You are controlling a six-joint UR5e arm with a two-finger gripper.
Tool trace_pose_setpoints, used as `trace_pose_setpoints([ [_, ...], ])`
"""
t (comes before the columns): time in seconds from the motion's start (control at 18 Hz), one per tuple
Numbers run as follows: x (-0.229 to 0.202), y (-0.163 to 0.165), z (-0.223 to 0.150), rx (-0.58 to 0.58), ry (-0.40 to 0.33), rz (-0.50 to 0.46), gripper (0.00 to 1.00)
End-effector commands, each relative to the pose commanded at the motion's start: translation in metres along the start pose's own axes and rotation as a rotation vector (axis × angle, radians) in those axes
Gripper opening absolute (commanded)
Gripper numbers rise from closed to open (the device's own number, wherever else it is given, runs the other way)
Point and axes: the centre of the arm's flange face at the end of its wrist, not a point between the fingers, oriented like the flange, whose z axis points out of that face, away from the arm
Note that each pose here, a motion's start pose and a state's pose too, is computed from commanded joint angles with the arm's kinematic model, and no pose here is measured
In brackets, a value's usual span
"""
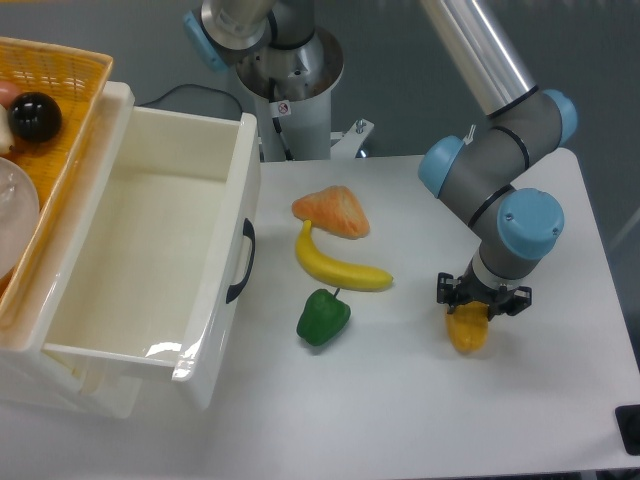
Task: Pick up the yellow pepper
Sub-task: 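Lift the gripped yellow pepper up off the table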
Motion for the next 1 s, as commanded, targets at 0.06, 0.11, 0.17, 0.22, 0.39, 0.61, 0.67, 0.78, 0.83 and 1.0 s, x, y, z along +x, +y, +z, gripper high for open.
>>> trace_pose_setpoints([
  [0.06,0.000,0.000,-0.005,0.002,-0.007,0.003,0.22],
  [0.11,0.000,0.000,-0.011,0.008,-0.015,0.008,0.22],
  [0.17,-0.003,-0.001,-0.023,0.018,-0.029,0.012,0.22],
  [0.22,-0.004,-0.002,-0.033,0.028,-0.041,0.020,0.22],
  [0.39,0.000,-0.001,-0.055,0.023,-0.039,0.056,0.23],
  [0.61,0.013,0.009,-0.088,-0.011,0.000,0.222,0.23],
  [0.67,0.015,0.011,-0.096,-0.020,0.005,0.237,0.23],
  [0.78,0.019,0.011,-0.118,-0.036,0.021,0.246,0.23],
  [0.83,0.019,0.009,-0.127,-0.042,0.030,0.247,0.23],
  [1.0,0.017,0.012,-0.134,-0.053,0.045,0.346,0.23],
])
